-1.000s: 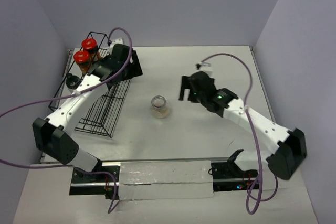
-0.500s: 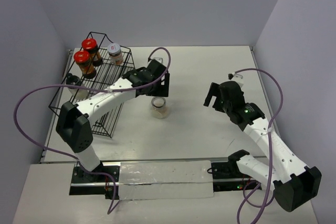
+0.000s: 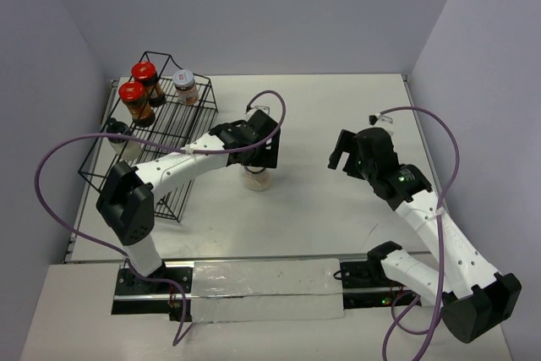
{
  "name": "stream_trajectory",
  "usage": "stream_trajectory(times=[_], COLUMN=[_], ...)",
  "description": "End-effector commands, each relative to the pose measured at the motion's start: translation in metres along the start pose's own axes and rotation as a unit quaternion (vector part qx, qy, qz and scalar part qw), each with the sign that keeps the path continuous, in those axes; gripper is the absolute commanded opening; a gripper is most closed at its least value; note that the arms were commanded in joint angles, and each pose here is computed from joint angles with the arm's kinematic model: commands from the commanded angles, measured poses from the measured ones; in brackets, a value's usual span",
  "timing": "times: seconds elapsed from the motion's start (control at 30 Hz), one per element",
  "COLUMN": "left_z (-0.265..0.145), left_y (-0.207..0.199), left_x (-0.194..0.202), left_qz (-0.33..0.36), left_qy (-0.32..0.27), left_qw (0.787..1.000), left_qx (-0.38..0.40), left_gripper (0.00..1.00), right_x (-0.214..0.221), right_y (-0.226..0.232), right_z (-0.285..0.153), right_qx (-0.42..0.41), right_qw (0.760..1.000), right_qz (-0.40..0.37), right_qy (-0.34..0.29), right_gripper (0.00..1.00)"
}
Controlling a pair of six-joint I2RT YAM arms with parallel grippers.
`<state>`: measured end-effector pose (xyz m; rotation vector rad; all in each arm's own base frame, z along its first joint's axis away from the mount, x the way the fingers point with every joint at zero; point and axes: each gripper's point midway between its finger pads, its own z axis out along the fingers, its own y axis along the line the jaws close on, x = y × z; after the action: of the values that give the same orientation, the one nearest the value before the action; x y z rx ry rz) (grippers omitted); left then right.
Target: Organize the condiment bottles
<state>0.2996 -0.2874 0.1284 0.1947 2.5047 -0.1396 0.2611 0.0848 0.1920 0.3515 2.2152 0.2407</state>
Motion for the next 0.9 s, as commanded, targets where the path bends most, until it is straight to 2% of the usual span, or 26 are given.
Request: stream_trajectory(times=[0.0,0.2,0.3,0.4,0.47,0.57,0.63,0.7,0.73,0.77,0.87], left_z=[0.014,0.025,0.026,0.023,0.022,0.018,0.011,0.0,-0.005,-0.011,-0.044], left_y=[-0.001,0.002,0.004,0.007,0.008,0.012,0.013,0.015,0.016,0.016,0.021], left_x=[0.002,0.006,0.005,0.003,0.002,0.001,-0.003,-0.01,-0.013,-0.017,-0.042], left_qz=[-0.014,-0.014,-0.019,-0.026,-0.027,-0.029,-0.032,-0.036,-0.039,-0.043,-0.058], left_qy=[-0.003,0.002,0.0,-0.009,-0.012,-0.016,-0.023,-0.032,-0.035,-0.039,-0.072], left_qw=[1.0,0.999,0.999,0.999,0.998,0.998,0.998,0.998,0.997,0.997,0.995], left_qx=[-0.014,-0.034,-0.04,-0.044,-0.046,-0.052,-0.051,-0.049,-0.048,-0.047,-0.037], left_gripper=[1.0,0.99,0.92,0.77,0.74,0.55,0.47,0.23,0.15,0.11,0.1], right_x=[-0.015,-0.017,-0.015,-0.014,-0.014,-0.013,-0.013,-0.011,-0.01,-0.01,-0.009], right_y=[0.003,0.0,-0.001,0.0,0.001,0.001,0.001,0.002,0.002,0.002,0.004], right_z=[-0.013,-0.02,-0.02,-0.018,-0.018,-0.018,-0.017,-0.016,-0.016,-0.015,-0.014], right_qx=[-0.008,-0.009,-0.008,-0.009,-0.009,-0.009,-0.01,-0.012,-0.012,-0.013,-0.017], right_qw=[1.0,1.0,1.0,1.0,1.0,1.0,1.0,1.0,1.0,1.0,1.0], right_qz=[0.004,0.009,0.009,0.008,0.008,0.008,0.009,0.008,0.008,0.009,0.01], right_qy=[-0.019,-0.029,-0.026,-0.022,-0.022,-0.021,-0.02,-0.017,-0.016,-0.015,-0.015], right_gripper=[1.0,1.0,1.0,1.0,1.0,1.0,1.0,1.0,1.0,1.0,1.0])
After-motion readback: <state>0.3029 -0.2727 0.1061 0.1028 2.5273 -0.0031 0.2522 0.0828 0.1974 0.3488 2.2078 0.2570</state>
